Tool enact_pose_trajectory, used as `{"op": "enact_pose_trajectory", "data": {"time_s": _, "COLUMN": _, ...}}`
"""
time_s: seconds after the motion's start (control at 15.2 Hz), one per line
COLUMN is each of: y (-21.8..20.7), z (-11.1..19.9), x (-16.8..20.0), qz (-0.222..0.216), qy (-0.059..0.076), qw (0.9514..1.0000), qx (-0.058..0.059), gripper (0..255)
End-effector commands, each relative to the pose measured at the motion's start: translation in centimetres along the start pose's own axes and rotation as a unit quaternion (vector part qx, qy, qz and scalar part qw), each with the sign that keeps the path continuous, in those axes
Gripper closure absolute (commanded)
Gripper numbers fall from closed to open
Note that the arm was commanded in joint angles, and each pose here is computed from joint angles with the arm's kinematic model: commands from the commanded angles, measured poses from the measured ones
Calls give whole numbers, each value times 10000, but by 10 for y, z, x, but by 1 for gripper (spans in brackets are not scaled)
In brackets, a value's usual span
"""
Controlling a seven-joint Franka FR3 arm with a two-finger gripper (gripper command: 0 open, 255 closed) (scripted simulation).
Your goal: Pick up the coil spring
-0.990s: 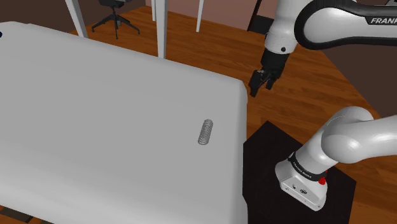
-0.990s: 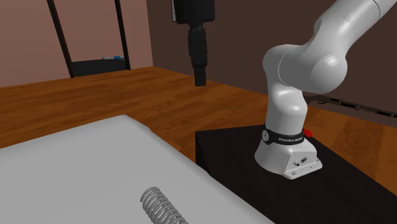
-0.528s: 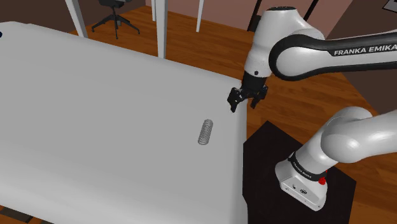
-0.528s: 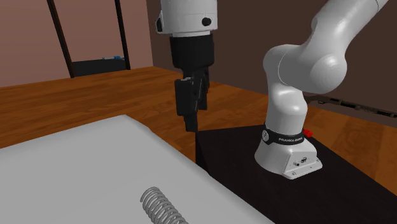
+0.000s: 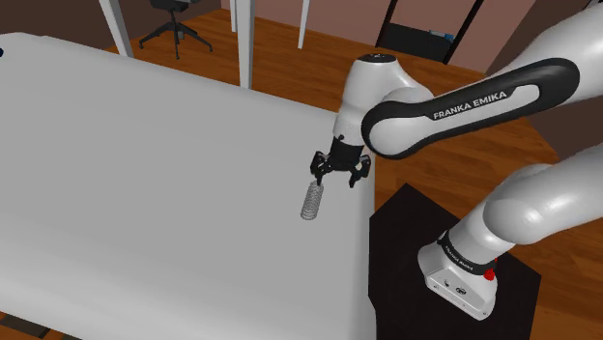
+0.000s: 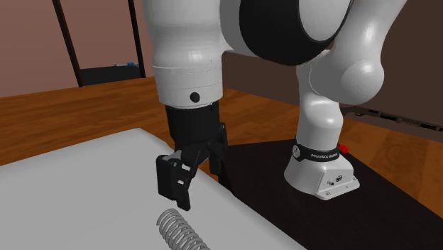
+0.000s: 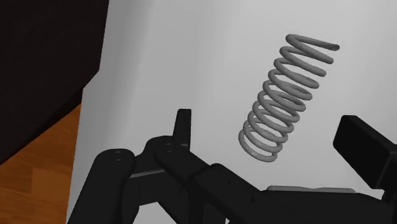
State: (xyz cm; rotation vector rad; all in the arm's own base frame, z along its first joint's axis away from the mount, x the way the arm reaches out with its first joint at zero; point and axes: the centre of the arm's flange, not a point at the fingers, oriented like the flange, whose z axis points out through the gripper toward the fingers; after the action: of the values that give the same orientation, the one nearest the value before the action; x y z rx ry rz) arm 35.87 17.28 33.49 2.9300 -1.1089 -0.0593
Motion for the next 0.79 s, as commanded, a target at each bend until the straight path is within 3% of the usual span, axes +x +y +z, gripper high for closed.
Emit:
{"op": "enact_pose_trajectory", "data": {"time_s": 0.0, "y": -15, "z": 20, "x": 1, "qz": 407, "qy": 15, "qw": 9991, "qx": 67, "gripper": 0}}
{"op": "enact_pose_trajectory", "data": {"time_s": 0.2, "y": -39, "z": 49, "x": 7, "qz": 967, "qy": 38, "qw": 9952, "qx": 135, "gripper": 0}}
{"op": "enact_pose_trajectory", "data": {"time_s": 0.73, "y": -42, "z": 92, "x": 9, "qz": 1015, "qy": 40, "qw": 9947, "qx": 140, "gripper": 0}}
